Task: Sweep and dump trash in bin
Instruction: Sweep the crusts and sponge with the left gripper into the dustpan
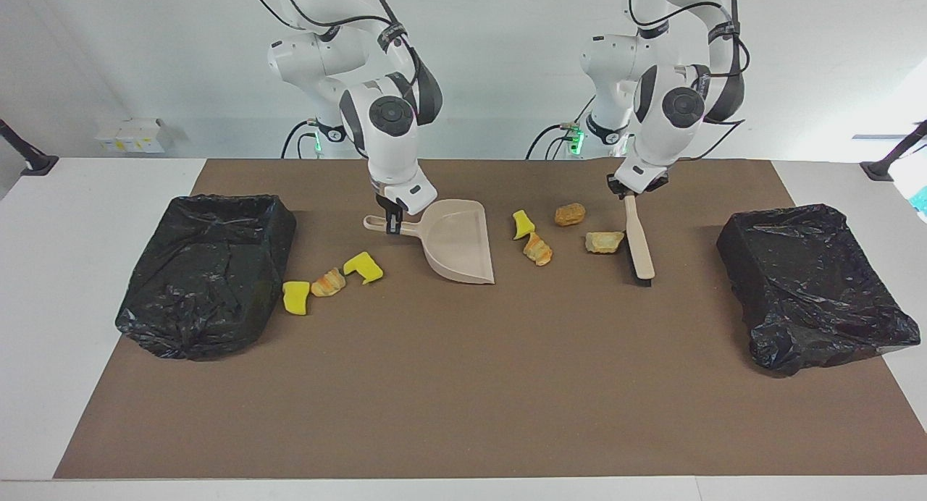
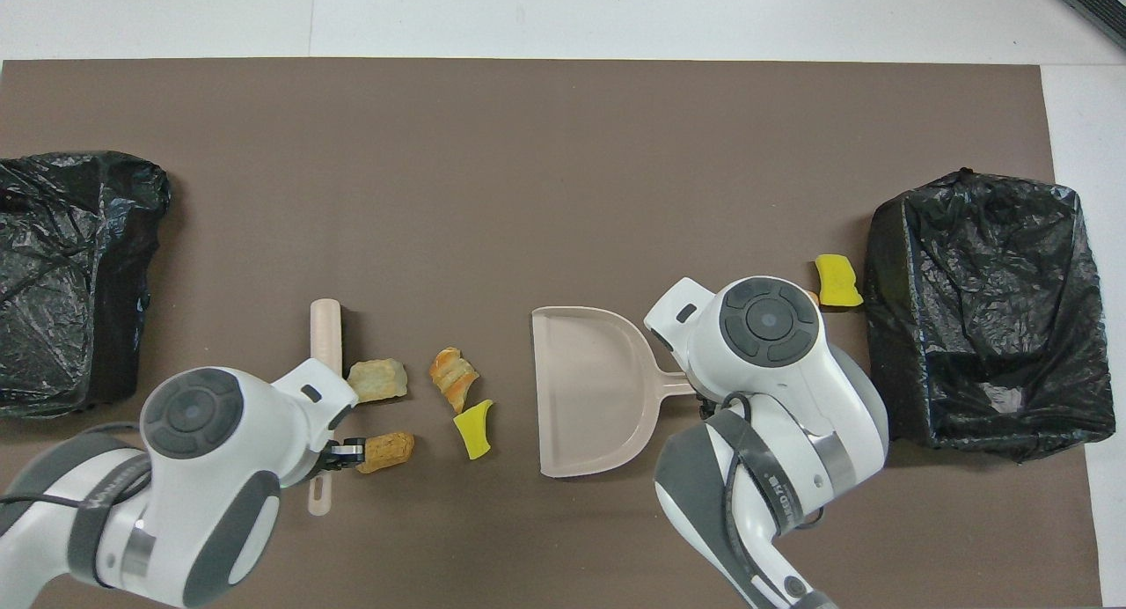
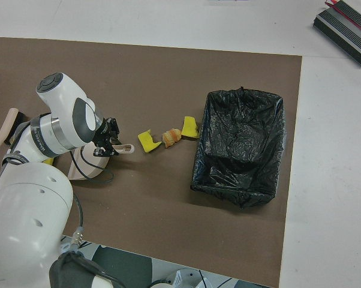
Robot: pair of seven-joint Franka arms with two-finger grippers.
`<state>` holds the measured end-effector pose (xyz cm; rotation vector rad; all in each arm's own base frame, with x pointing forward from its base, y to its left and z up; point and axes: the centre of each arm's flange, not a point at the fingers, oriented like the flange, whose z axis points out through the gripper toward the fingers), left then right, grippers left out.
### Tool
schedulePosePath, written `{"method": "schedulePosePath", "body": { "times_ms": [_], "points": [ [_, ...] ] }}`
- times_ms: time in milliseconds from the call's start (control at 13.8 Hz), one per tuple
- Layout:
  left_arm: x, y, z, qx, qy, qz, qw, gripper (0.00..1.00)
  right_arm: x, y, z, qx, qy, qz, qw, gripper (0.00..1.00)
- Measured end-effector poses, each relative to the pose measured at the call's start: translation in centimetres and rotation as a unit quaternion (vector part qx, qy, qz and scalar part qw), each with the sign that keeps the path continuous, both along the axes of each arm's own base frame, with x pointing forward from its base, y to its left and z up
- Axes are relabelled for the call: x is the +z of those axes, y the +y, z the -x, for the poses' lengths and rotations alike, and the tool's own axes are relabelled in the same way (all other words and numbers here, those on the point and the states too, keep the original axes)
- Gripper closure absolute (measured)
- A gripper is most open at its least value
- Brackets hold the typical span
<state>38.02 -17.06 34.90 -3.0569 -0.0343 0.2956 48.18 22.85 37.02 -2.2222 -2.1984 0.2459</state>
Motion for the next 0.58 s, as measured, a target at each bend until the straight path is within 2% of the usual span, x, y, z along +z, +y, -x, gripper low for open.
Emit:
{"method": "schedulePosePath", "body": {
  "times_ms": [290, 580],
  "points": [
    [-1.5, -8.5, 3.0, 0.018, -0.013, 0.039, 0.999, 0.74, -0.3, 1.3, 0.8, -0.009, 0.000, 0.004, 1.000, 0.67],
    [-0.4, -14.6, 5.3, 0.017, -0.018, 0.074, 0.997, 0.74, -0.3, 1.3, 0.9, -0.009, 0.000, 0.004, 1.000, 0.67]
  ]
}}
